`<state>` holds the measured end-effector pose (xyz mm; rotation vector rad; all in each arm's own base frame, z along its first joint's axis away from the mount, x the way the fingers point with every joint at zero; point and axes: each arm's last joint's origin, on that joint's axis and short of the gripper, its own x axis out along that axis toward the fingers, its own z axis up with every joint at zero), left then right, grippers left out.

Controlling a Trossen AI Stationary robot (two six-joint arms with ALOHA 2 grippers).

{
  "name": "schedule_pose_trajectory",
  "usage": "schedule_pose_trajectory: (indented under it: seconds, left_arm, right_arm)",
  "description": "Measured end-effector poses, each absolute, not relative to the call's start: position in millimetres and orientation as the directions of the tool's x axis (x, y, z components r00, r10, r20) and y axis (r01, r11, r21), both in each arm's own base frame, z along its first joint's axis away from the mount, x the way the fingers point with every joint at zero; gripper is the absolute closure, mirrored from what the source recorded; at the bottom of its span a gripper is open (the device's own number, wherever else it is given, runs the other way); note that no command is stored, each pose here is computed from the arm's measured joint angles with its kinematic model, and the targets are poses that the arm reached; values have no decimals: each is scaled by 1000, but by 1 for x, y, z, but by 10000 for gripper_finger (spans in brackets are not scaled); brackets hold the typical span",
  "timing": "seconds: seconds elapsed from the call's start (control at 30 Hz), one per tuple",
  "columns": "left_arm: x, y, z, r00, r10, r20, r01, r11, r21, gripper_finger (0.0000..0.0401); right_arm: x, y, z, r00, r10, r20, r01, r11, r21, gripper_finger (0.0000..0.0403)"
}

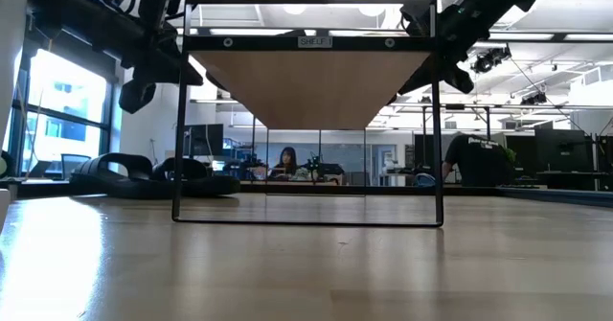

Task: Pick and place slides into the shelf
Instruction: Put the black slipper on the shelf

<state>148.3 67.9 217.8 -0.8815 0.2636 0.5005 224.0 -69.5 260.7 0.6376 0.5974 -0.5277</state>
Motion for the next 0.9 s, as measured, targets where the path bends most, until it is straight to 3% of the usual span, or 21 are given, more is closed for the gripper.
schedule_pose_trajectory:
  seconds: [0.9]
  left_arm:
    - [148, 65, 219, 883, 235, -406, -464, 556, -689, 398]
  right_arm:
    - [205, -74, 281, 767, -277, -579, 572, 703, 422, 403]
